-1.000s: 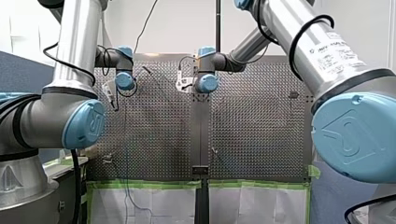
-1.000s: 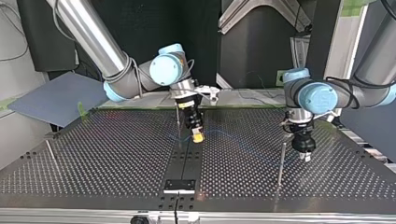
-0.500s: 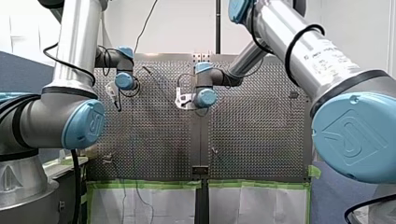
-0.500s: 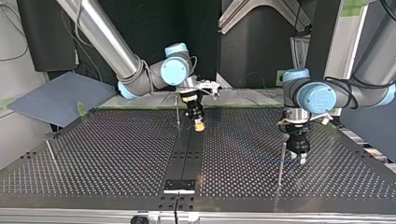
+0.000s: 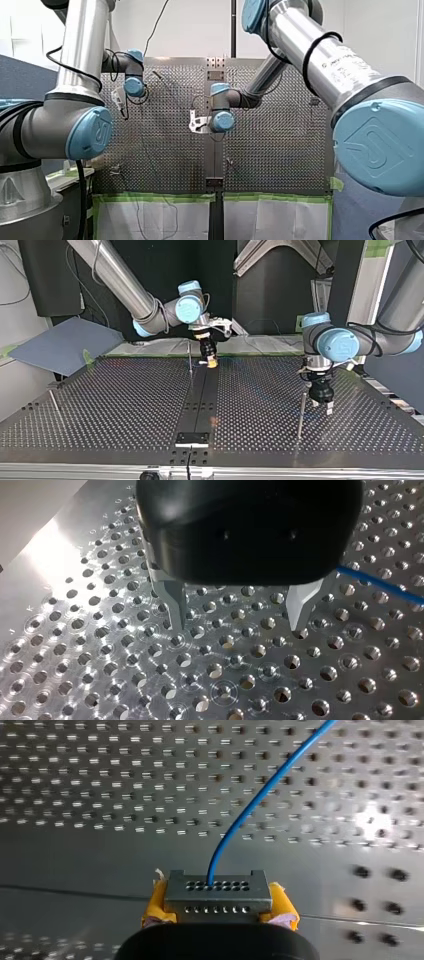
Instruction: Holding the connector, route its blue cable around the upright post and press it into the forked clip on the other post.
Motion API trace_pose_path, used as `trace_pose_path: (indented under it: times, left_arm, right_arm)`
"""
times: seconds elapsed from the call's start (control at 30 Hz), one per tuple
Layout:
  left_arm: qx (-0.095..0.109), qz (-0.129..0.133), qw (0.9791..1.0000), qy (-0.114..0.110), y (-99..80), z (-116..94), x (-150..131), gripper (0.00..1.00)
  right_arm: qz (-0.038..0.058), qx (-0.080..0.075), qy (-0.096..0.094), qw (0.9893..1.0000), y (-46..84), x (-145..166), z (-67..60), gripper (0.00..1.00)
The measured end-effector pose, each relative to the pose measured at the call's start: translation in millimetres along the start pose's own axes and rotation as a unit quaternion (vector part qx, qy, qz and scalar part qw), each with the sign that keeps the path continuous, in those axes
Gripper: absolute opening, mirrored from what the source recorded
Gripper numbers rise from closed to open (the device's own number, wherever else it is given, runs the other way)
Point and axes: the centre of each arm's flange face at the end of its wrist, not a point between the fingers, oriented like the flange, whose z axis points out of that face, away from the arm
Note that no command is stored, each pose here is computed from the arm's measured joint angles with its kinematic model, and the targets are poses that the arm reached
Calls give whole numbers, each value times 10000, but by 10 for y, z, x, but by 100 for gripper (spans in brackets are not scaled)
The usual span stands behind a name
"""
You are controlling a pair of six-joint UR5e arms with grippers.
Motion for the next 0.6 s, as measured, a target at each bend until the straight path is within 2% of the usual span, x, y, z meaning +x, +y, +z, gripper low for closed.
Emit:
trace_pose_path:
  times: [0.13, 0.37, 0.5, 0.6]
  left_arm:
    - [9, -14, 10000, 5, -9, -5, 6, 100]
    - [2, -19, 10000, -4, -10, -5, 5, 100]
    - [0, -19, 10000, -2, -9, -6, 6, 100]
    - [-2, -23, 10000, -2, -9, -6, 5, 100]
  right_arm:
    - [-23, -65, -164, 9998, 19, -340, -34, 0]
    - [55, -122, -288, 9995, 61, -726, -140, 0]
    - [12, -196, -407, 9990, 87, -1001, -213, 0]
    - [-64, -306, -536, 9981, 105, -1259, -280, 0]
